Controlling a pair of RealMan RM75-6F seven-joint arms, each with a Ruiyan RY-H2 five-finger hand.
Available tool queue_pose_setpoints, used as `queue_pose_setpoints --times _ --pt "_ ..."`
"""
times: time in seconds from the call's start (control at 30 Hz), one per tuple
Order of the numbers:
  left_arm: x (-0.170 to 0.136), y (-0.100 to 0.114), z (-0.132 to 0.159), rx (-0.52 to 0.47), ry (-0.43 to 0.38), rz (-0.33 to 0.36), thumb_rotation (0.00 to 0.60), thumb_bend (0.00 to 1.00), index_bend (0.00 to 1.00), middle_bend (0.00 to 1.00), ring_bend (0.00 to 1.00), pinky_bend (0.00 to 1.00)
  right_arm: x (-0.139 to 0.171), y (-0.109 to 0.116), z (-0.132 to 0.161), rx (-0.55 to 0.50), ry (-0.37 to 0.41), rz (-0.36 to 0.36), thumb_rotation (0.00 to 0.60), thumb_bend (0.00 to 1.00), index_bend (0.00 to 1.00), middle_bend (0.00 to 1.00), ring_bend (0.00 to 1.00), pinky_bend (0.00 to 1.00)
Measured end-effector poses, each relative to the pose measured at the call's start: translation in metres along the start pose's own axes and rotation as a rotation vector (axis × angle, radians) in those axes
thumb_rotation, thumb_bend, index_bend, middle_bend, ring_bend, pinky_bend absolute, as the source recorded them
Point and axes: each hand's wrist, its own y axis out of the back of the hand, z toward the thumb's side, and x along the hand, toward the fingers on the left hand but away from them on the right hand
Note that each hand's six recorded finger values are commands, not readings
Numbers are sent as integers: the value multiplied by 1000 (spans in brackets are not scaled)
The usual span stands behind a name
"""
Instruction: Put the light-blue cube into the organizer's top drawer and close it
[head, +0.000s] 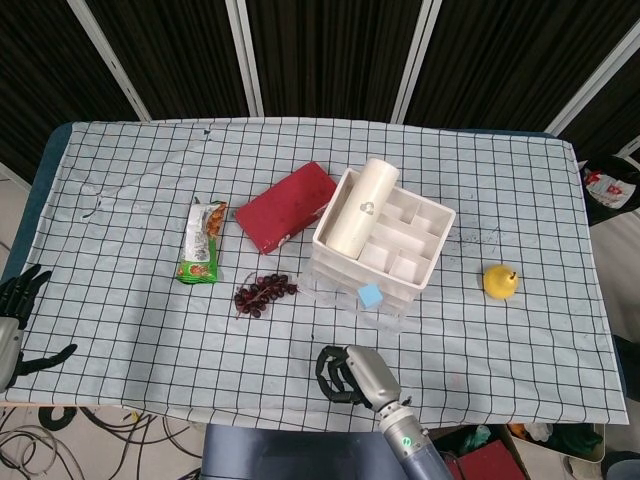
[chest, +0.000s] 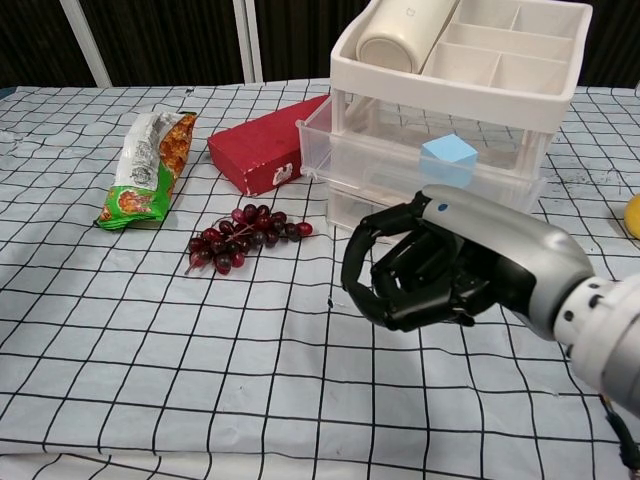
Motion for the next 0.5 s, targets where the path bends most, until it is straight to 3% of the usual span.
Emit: queue_pose_setpoints --times 0.5 --pt "1 1 -1 -9 7 0 600 17 0 0 0 0 -46 25 0 -21 -36 -132 600 467 752 808 877 878"
